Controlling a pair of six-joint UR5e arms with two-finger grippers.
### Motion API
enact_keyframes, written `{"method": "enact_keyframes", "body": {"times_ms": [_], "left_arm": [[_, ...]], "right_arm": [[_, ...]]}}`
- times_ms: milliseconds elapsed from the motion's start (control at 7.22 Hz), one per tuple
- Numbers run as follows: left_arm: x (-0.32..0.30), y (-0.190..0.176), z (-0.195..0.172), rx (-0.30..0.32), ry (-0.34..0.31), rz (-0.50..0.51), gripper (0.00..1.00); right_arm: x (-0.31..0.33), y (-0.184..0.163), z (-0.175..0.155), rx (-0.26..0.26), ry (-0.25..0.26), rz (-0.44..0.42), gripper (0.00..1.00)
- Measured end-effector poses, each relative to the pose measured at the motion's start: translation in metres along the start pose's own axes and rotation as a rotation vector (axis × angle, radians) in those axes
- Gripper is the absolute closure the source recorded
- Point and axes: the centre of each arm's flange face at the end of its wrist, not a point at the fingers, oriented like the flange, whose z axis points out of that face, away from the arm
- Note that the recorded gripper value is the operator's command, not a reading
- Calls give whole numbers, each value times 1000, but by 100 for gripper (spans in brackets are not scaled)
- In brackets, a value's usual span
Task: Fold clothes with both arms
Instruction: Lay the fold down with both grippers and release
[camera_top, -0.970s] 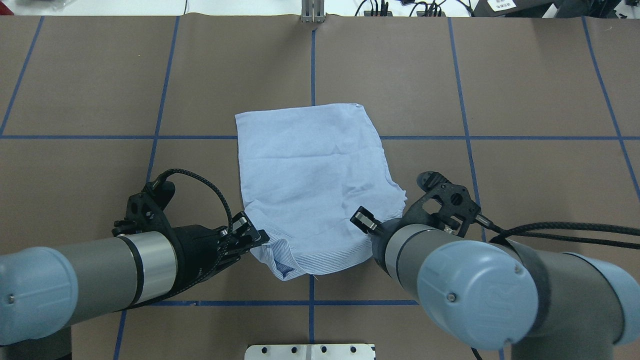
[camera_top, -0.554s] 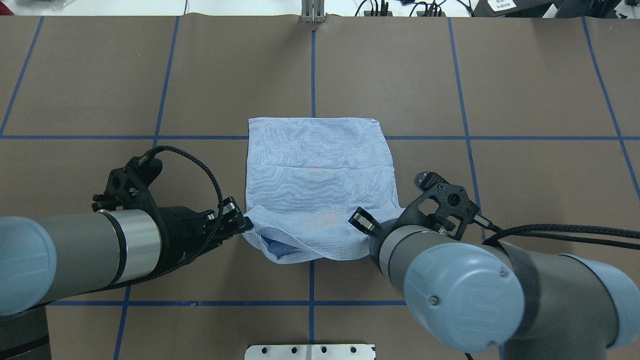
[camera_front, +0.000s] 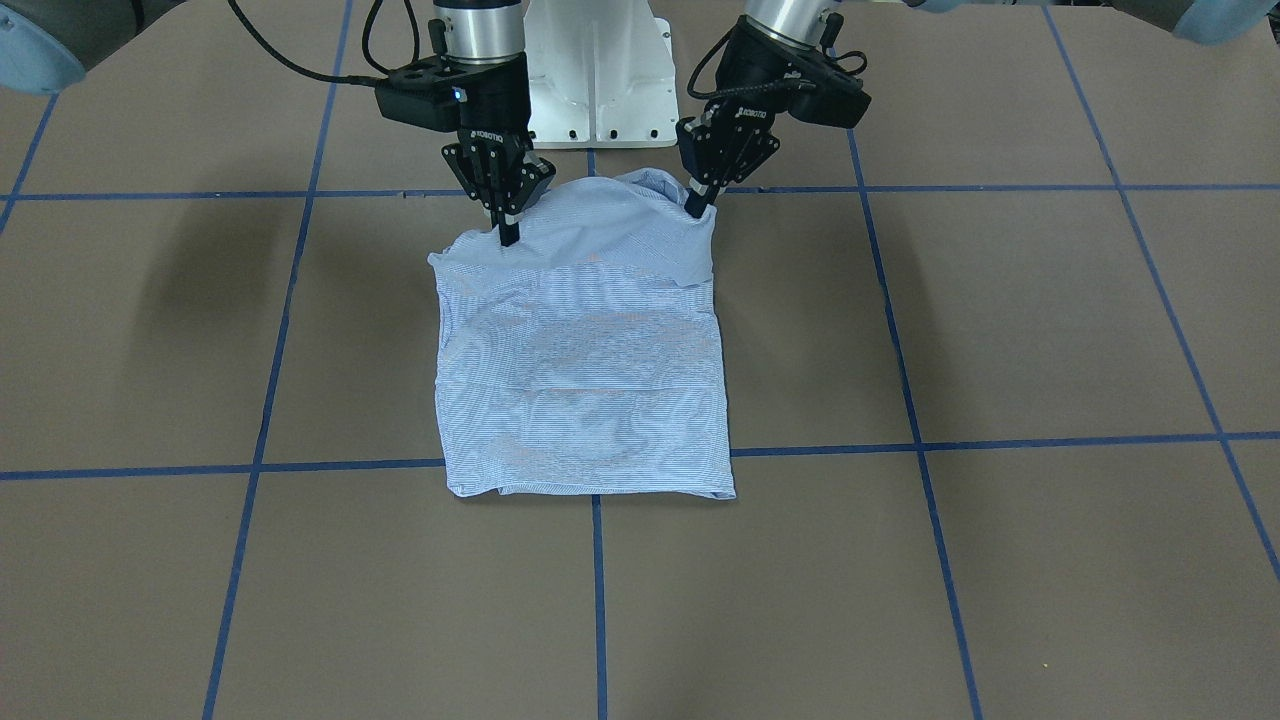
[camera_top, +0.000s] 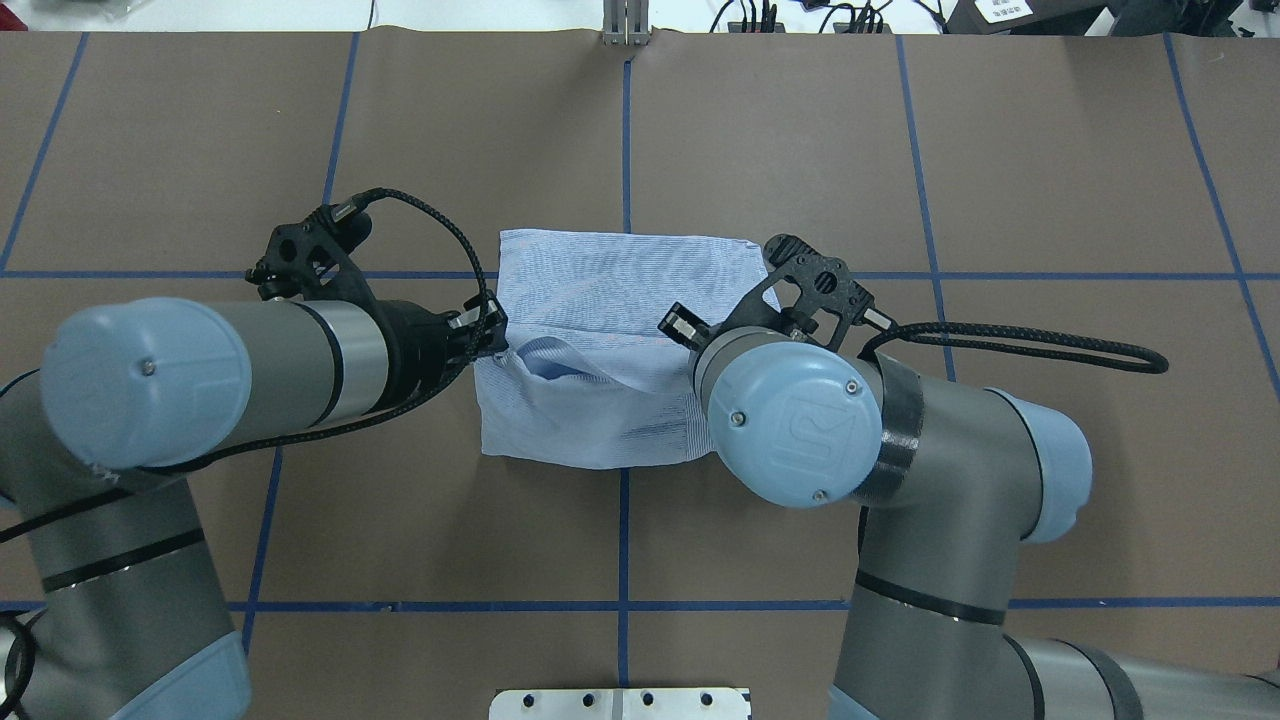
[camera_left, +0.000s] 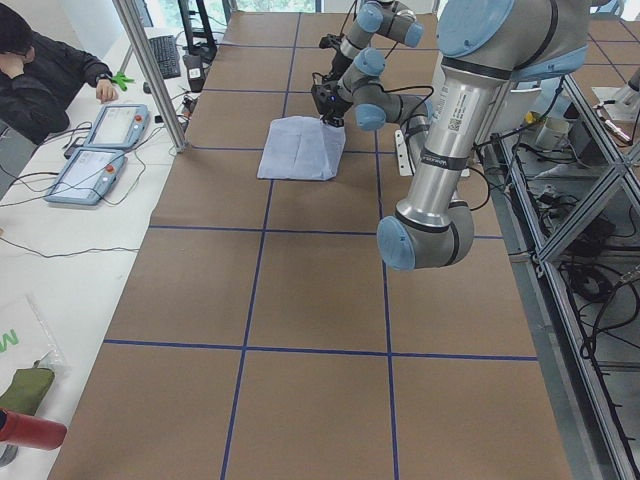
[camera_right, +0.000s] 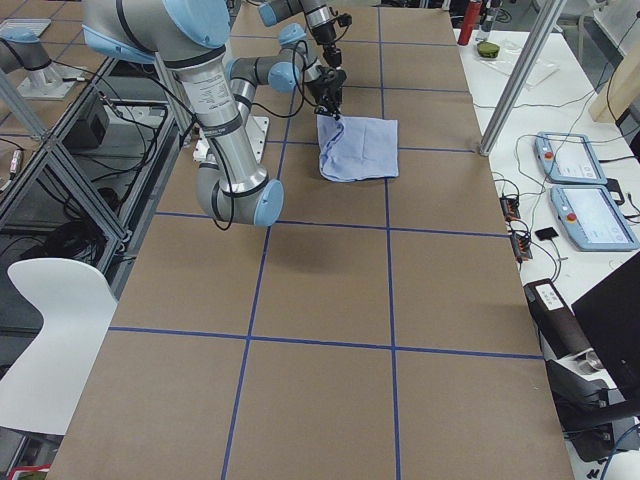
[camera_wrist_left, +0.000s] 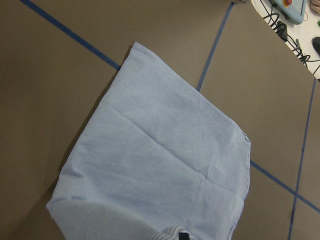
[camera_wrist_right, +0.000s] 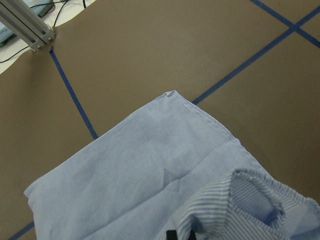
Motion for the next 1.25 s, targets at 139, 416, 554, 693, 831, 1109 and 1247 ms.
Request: {"method": "enact_keyframes", "body": {"times_ms": [139,416,554,693,831,1109,1247], "left_arm": [[6,-19,19,32,-22,22,100],[26,-48,64,77,-62,59,100],[31,-63,91,97,-81,87,100],[28,-79,122,112,-99,118,100],[21,-93,151,123,-113,150,100],[8,-109,191,133,-152,193,100],[4,-113,204,135,-175,205,93]], "right_arm": [[-8,-11,15,22,5,-7,100],[-34,-20,51,48,35,-13,100],[-43,-21,75,50,37,-17,100],[-49,-21,103,51,34,-28,100],[-51,-24,126,51,40,-46,100],[-48,-31,154,53,67,-84,100],[-46,-32,164,54,73,-103,12]]}}
